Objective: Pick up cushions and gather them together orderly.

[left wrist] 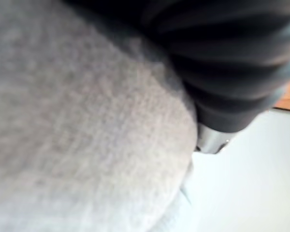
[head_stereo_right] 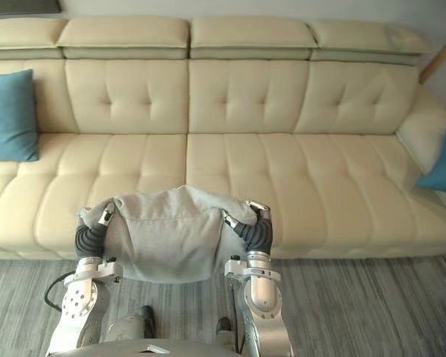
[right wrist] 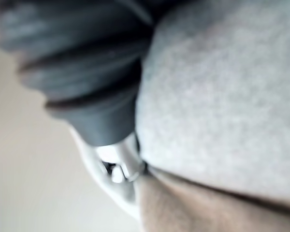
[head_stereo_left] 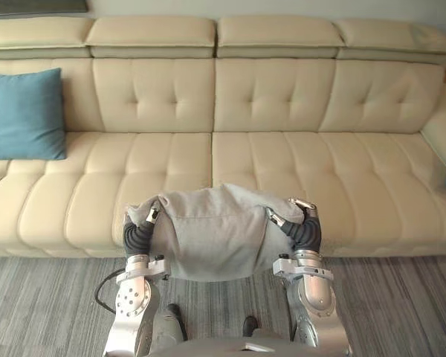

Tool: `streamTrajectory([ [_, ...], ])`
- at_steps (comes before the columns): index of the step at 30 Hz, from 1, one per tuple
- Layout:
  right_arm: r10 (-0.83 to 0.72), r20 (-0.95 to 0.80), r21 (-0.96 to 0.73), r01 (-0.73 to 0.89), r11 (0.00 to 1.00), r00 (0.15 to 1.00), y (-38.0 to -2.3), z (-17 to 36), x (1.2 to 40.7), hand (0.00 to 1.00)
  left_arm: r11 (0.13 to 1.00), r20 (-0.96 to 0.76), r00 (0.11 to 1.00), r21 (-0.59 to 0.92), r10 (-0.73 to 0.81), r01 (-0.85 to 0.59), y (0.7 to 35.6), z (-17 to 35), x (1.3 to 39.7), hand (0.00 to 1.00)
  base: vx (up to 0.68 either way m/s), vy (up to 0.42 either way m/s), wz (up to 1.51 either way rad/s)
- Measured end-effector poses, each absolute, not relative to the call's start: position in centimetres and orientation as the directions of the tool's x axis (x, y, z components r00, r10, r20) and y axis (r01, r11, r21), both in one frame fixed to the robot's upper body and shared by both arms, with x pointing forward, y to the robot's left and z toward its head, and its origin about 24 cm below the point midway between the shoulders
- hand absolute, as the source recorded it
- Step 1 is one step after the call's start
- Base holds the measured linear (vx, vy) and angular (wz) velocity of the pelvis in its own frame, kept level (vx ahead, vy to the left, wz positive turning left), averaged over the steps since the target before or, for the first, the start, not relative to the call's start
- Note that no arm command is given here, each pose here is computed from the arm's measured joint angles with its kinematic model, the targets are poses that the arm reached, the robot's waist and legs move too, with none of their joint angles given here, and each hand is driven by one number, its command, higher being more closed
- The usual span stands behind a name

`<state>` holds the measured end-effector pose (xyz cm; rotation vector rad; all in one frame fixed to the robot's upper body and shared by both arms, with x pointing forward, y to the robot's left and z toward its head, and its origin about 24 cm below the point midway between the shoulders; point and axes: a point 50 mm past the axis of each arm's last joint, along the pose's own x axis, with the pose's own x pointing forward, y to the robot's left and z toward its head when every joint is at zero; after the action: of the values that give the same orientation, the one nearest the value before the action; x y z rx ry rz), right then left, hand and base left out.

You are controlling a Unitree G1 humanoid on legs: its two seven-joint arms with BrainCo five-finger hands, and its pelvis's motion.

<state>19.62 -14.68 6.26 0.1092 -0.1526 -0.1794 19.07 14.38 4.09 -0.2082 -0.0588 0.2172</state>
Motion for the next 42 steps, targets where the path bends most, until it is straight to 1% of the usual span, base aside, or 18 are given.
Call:
streamTrajectory([
  [6,-0.158,0.072,0.089,0.152,0.984,0.985,-14.5,4.3,21.1,1.00,0.956,-0.006,0.974,-0.189,0.227,-0.224,14.8,3.2,19.2,1.00,0.13,0.054,-0.18],
  [12,-0.129,0.103,0.055,0.124,0.991,0.986,-14.4,4.7,22.3,1.00,0.961,0.038,0.974,-0.171,0.225,-0.216,15.3,3.9,20.0,1.00,0.14,-0.065,0.27],
  [16,-0.120,0.114,0.004,0.121,0.993,0.986,-15.3,4.9,22.1,1.00,0.960,0.007,0.979,-0.200,0.202,-0.197,14.1,3.3,20.0,1.00,0.33,-0.128,0.51],
  [18,-0.129,0.118,0.008,0.129,0.992,0.985,-15.5,5.0,21.8,1.00,0.953,0.011,0.978,-0.226,0.207,-0.199,13.7,3.5,20.1,1.00,0.36,-0.132,0.54],
  [22,-0.152,0.188,0.029,0.149,0.988,0.970,-15.9,7.1,19.6,1.00,0.953,0.014,0.982,-0.245,0.189,-0.180,13.4,3.6,19.9,1.00,0.28,-0.102,0.45],
  [25,-0.165,0.234,0.037,0.161,0.986,0.958,-16.2,8.2,19.1,1.00,0.952,0.042,0.985,-0.265,0.169,-0.153,13.0,4.2,20.0,1.00,0.19,0.045,0.07],
  [29,-0.187,0.229,0.030,0.185,0.982,0.955,-16.7,8.0,19.1,1.00,0.951,0.047,0.987,-0.279,0.155,-0.135,12.6,4.3,20.0,1.00,0.09,0.214,-0.19],
  [31,-0.206,0.162,0.056,0.200,0.978,0.965,-16.4,6.5,19.2,1.00,0.960,0.034,0.989,-0.246,0.145,-0.133,13.1,3.9,19.7,1.00,0.11,0.258,-0.26],
  [35,-0.200,0.127,0.059,0.194,0.979,0.972,-16.0,5.6,19.6,1.00,0.966,0.030,0.990,-0.224,0.140,-0.130,13.4,3.7,19.6,1.00,0.03,0.160,-0.27],
  [38,-0.183,0.118,0.051,0.178,0.983,0.976,-15.8,5.2,20.8,1.00,0.969,0.022,0.990,-0.208,0.138,-0.131,13.6,3.5,19.7,1.00,-0.04,0.033,-0.26],
  [42,-0.149,0.189,-0.005,0.153,0.988,0.971,-15.4,6.6,23.3,1.00,0.970,0.038,0.986,-0.193,0.162,-0.152,13.7,3.7,21.1,1.00,-0.08,-0.032,-0.26],
])
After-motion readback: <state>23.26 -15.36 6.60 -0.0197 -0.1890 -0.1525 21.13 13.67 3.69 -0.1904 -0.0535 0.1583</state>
